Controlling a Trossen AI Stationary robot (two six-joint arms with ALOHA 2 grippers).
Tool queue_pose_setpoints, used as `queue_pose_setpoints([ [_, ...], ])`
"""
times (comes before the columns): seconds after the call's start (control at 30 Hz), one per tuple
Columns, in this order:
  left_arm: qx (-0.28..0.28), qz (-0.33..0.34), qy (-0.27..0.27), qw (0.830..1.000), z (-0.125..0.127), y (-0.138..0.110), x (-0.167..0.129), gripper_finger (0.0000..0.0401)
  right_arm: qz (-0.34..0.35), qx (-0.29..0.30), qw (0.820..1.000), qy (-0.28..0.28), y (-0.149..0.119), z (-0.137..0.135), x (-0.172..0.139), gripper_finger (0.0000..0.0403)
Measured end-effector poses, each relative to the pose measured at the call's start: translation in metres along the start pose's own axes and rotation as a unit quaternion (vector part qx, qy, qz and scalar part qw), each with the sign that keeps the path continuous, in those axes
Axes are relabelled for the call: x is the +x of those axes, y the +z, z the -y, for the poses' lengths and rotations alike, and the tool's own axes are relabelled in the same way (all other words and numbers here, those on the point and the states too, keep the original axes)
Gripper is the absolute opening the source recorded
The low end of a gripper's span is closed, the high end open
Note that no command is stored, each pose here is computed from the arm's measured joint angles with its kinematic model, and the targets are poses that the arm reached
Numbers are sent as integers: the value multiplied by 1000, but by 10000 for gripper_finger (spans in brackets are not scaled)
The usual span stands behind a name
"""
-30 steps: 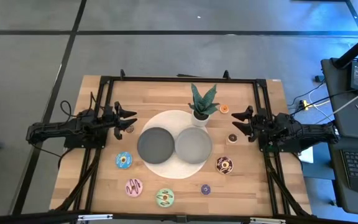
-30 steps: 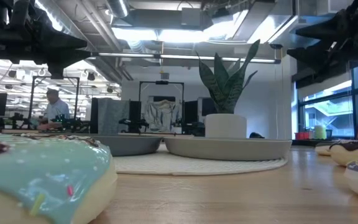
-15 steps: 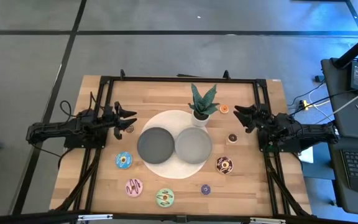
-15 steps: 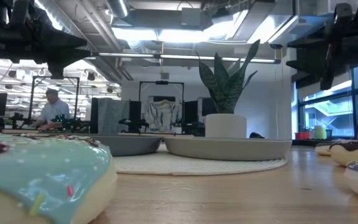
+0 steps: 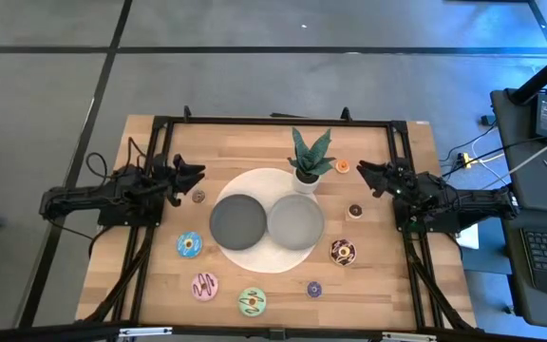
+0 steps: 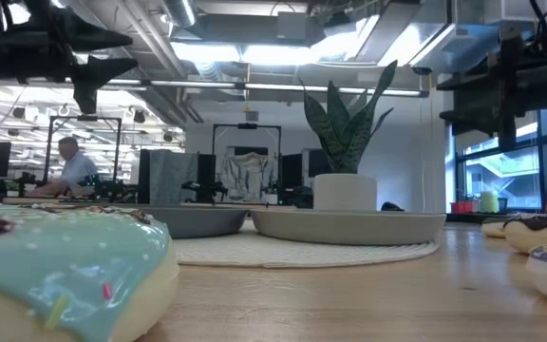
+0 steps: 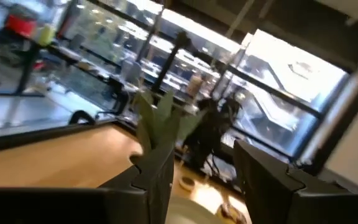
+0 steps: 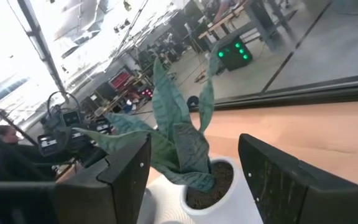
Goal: Pick & Place donuts
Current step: Put the small brown doughnut on the dark gray plate
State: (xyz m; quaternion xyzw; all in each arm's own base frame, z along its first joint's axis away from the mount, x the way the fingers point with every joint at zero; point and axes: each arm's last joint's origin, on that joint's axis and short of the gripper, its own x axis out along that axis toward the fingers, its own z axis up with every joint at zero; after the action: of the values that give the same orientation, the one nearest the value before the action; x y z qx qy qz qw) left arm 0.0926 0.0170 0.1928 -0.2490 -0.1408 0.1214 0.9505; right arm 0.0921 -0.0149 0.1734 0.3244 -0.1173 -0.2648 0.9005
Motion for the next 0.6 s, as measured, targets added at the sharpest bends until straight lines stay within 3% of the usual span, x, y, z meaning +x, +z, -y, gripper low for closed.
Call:
queue_pose_setpoints([
  [0.17,23,-102,110,988,3,8,6,144,8,0,1000,-9,1,1,0,244],
  [0.37,-2,-248,299,922,3,12,13,126,12,-1,1000,-14,1,1,0,244],
  [0.43,-12,-287,324,901,3,10,17,120,12,-1,1000,-14,1,1,0,244],
  [0.6,5,-359,342,868,-1,-4,28,106,11,-13,1000,-14,1,1,0,244],
])
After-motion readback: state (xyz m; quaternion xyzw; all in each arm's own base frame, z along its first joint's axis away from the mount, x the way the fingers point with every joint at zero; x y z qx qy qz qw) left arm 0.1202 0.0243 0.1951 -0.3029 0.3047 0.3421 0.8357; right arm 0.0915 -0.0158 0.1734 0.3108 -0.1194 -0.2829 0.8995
